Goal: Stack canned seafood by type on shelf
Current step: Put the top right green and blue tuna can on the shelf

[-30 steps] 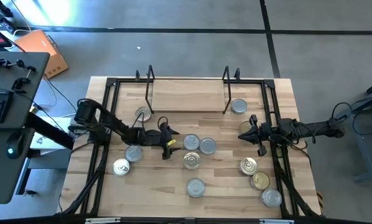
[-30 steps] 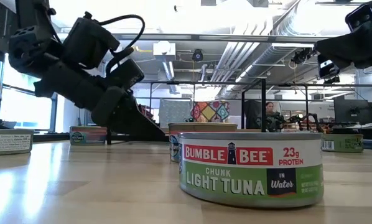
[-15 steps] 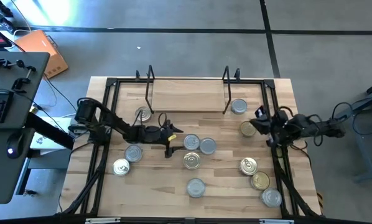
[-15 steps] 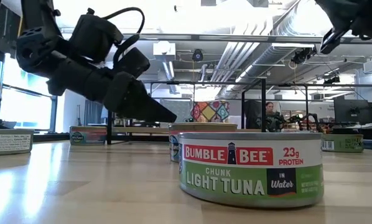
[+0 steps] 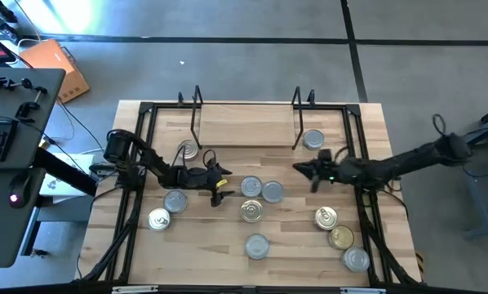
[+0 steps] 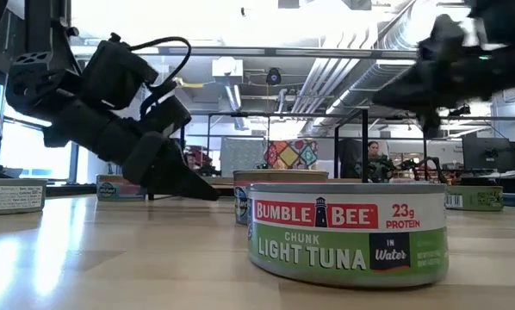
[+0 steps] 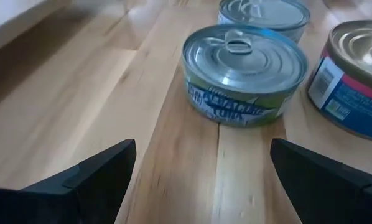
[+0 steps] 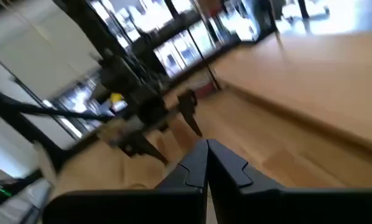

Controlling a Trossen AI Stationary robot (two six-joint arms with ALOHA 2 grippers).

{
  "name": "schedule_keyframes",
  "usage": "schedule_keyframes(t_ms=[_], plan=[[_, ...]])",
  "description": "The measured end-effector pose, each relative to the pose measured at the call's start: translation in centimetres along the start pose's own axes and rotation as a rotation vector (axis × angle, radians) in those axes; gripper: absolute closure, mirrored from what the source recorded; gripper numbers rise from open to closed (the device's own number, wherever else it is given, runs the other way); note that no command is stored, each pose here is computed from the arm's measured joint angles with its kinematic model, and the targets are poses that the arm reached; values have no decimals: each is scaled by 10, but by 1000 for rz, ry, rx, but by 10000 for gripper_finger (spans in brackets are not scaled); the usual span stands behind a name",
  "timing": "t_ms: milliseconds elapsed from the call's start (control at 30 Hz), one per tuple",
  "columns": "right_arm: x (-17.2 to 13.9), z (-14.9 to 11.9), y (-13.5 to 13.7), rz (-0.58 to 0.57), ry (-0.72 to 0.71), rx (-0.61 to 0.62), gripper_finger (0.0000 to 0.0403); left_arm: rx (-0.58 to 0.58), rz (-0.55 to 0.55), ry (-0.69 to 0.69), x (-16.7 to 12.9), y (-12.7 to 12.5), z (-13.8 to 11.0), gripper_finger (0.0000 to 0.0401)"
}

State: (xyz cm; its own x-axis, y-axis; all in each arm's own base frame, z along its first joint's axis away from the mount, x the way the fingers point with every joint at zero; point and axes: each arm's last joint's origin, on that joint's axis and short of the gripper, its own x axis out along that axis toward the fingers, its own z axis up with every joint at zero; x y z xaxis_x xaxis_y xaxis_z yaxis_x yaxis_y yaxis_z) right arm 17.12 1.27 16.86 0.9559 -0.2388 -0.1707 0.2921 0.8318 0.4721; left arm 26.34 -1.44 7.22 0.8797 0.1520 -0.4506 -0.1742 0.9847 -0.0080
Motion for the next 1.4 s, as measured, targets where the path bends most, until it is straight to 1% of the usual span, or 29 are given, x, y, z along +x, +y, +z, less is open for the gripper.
schedule_keyframes(t_ms=[133, 267, 367, 467, 533, 633, 733, 900, 1033, 1267, 1400], plan=[[44, 11, 26, -54, 109, -96, 403, 1, -1, 1, -1, 0, -1, 36], [92, 20, 46, -60, 341, -206, 403, 5, 0, 6, -1, 0, -2, 36], [124, 23, 56, -74, 475, -260, 403, 31, 7, 9, -7, 2, -8, 36], [151, 22, 62, -83, 569, -302, 403, 54, 18, -49, -17, 1, -13, 36], [167, 19, 63, -96, 631, -309, 403, 51, 14, -89, -26, 2, -18, 36], [184, 13, 61, -139, 708, -317, 403, 51, -9, -142, -33, 0, -25, 36], [196, 6, 59, -170, 760, -325, 403, 74, -29, -155, -33, -5, -31, 36], [208, -7, 54, -179, 810, -318, 403, 93, -45, -118, -27, -9, -43, 36], [215, -12, 50, -182, 804, -289, 403, 83, -46, -117, -22, -10, -45, 36], [224, -15, 50, -149, 734, -266, 403, 71, -50, -122, -15, -12, -43, 36], [230, -18, 50, -129, 695, -260, 403, 52, -85, -119, -11, -10, -41, 36]])
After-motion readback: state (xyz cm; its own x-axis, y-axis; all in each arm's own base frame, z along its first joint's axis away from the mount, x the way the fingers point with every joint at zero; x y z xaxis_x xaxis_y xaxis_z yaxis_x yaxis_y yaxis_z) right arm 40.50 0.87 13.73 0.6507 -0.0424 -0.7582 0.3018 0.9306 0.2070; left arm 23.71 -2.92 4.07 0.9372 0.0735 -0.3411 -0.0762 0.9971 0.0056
